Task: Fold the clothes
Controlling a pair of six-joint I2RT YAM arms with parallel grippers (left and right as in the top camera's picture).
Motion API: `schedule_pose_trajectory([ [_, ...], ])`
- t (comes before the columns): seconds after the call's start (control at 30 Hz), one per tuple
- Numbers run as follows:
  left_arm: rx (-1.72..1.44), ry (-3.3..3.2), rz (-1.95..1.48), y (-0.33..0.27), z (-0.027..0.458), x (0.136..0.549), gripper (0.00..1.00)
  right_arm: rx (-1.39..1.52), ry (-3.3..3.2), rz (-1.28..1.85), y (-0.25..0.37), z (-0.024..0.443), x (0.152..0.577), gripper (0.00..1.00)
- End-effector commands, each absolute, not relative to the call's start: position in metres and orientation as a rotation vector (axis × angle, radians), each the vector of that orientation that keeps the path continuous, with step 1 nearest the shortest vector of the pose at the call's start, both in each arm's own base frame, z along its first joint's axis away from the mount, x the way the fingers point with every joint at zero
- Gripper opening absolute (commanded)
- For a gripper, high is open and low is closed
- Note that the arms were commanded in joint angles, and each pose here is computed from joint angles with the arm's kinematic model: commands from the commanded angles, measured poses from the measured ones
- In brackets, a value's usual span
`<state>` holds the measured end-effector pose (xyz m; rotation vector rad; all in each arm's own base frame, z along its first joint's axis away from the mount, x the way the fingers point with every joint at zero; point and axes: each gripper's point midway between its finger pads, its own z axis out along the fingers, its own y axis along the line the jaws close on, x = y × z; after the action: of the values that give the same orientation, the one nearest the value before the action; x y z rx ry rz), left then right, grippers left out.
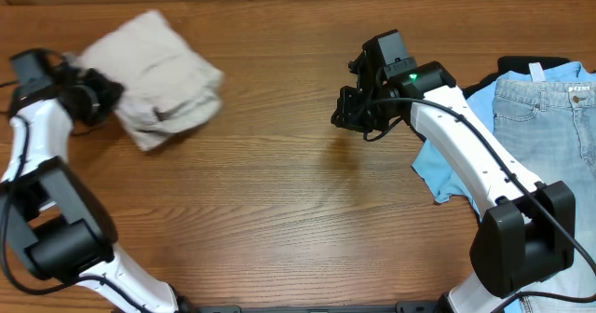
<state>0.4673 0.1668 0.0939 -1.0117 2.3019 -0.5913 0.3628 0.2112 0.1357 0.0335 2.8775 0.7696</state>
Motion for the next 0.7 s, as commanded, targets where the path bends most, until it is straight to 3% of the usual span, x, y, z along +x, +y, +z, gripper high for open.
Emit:
schedule_pose_trajectory([
  [0.0, -1.266, 2.163, -0.467, 0.207, 0.089, 0.461, 0.07, 0.021, 2.873, 0.742, 0.210, 0.135, 0.364, 0.13],
  [0.27, -1.663, 1.888, -0.399, 0.235, 0.086, 0.455, 0.25, 0.023, 2.881, 0.740, 0.210, 0.135, 0.362, 0.13],
  [0.43, -1.564, 1.828, -0.403, 0.246, 0.103, 0.472, 0.45, 0.028, 2.897, 0.735, 0.209, 0.133, 0.359, 0.13],
  [0.57, -1.388, 1.951, -0.403, 0.236, 0.104, 0.476, 0.52, 0.032, 2.906, 0.728, 0.207, 0.133, 0.357, 0.13],
  [0.67, -1.210, 2.153, -0.428, 0.212, 0.094, 0.464, 0.68, 0.035, 2.917, 0.725, 0.207, 0.132, 0.355, 0.13],
])
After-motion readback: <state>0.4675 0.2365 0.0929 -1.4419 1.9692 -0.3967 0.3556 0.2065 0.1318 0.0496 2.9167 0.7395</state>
